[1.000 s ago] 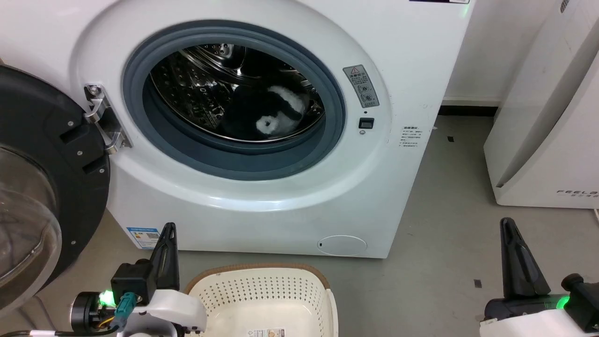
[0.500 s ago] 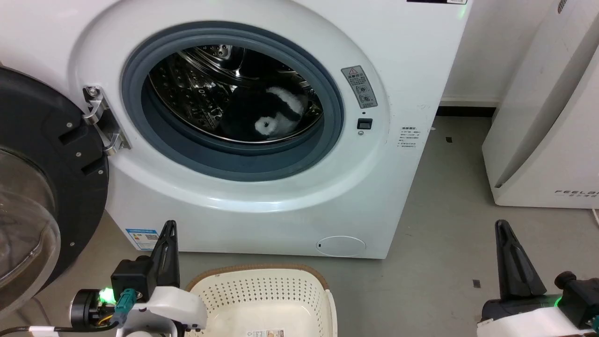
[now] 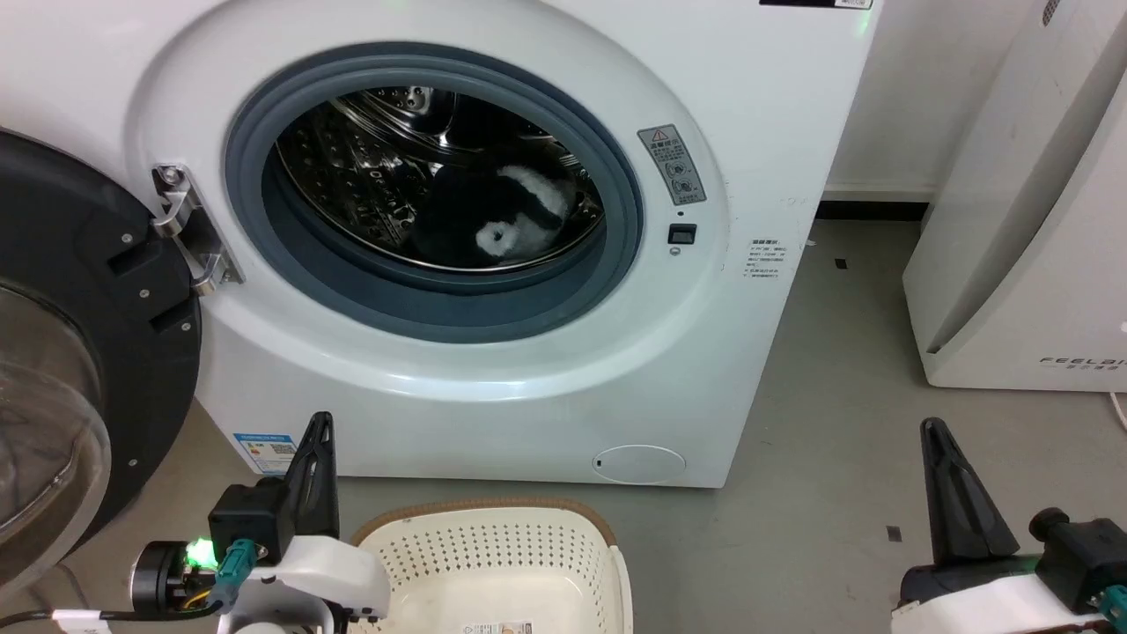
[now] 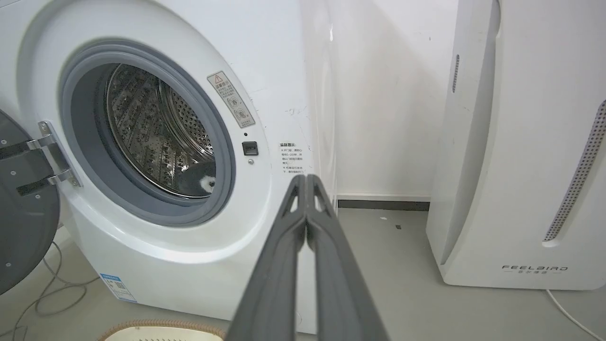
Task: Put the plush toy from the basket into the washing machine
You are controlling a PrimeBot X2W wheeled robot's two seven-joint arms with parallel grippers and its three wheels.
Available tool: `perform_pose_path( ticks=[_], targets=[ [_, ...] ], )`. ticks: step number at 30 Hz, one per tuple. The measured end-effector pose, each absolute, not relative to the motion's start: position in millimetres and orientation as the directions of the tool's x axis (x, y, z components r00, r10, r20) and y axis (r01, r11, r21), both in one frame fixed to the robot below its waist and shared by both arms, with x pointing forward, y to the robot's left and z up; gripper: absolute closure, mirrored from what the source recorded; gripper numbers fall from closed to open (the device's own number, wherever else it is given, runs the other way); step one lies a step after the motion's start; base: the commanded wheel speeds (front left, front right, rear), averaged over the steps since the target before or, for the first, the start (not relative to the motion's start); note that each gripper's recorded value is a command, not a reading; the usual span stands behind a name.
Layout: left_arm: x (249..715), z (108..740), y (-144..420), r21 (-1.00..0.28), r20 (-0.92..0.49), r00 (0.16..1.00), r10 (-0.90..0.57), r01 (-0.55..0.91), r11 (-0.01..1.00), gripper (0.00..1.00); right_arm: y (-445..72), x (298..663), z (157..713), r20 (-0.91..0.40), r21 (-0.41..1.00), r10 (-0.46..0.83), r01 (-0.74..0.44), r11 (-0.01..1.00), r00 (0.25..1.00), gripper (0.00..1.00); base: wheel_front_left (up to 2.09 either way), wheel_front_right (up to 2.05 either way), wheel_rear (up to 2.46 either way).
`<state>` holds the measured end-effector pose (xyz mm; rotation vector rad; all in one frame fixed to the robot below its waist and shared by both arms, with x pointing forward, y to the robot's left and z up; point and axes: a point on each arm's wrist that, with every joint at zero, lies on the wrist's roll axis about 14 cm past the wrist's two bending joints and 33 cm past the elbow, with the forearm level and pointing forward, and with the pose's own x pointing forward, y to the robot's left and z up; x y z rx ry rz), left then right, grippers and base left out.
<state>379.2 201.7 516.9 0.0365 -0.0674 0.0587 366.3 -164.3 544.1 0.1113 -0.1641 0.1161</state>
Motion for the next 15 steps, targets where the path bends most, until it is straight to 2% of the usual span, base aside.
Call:
perform_pose_path(
  ticks=[15],
  targets=[
    [378.5, 518.3, 198.1, 0.040, 0.057, 0.997, 0.048, -0.051, 0.998, 1.00, -163.0, 366.6, 540.8, 0.141, 0.083, 0.114, -0.126, 0.989, 0.984, 1.00, 0.00, 0.00, 0.00]
  ],
)
